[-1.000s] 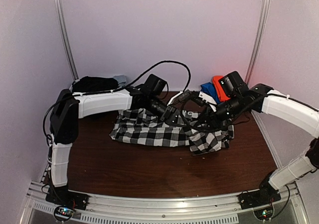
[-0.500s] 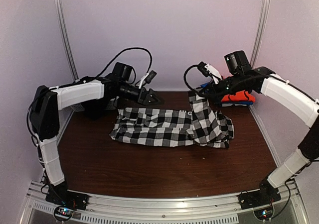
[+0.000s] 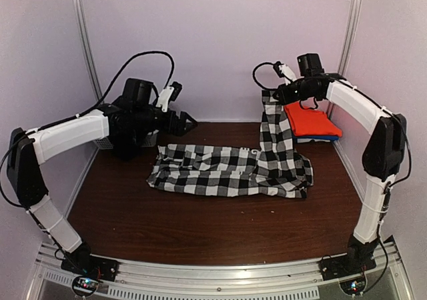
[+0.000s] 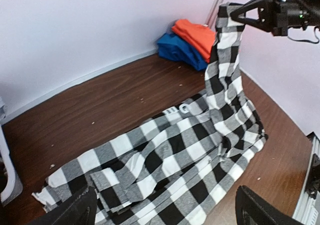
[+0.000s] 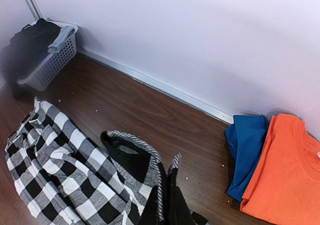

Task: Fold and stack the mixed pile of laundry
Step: Fold the rectangle-folded shirt at the center of the board.

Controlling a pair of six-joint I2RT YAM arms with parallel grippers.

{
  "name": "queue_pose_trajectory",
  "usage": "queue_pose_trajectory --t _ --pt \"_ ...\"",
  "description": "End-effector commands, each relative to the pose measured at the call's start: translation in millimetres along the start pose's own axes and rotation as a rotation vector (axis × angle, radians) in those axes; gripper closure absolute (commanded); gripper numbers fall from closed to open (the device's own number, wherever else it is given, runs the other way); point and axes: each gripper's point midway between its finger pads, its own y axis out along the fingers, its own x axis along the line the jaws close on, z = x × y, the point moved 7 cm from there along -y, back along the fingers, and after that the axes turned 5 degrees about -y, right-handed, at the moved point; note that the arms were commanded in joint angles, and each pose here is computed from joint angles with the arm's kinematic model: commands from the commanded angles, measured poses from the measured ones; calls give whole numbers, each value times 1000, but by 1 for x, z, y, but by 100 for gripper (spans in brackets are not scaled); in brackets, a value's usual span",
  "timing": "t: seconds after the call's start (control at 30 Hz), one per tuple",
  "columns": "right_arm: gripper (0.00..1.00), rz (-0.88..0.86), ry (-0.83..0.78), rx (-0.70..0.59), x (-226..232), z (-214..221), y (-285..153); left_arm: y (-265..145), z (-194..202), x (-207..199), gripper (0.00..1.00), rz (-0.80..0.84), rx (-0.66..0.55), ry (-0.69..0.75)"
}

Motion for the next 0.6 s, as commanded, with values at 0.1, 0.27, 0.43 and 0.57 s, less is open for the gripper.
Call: queue_pose_trajectory --t 0.1,0.27,0.43,0.57 --pt "100 142 -36 -45 -24 -23 22 -15 1 17 2 -189 -41 5" --pt "100 268 -36 -98 -45 -38 20 -16 2 22 2 -236 -36 8" --pt "100 196 -31 -204 -40 -58 23 -10 5 24 2 -237 -23 6" --pt "100 135 -37 -174 -21 -50 38 -7 6 28 2 -263 -10 -2"
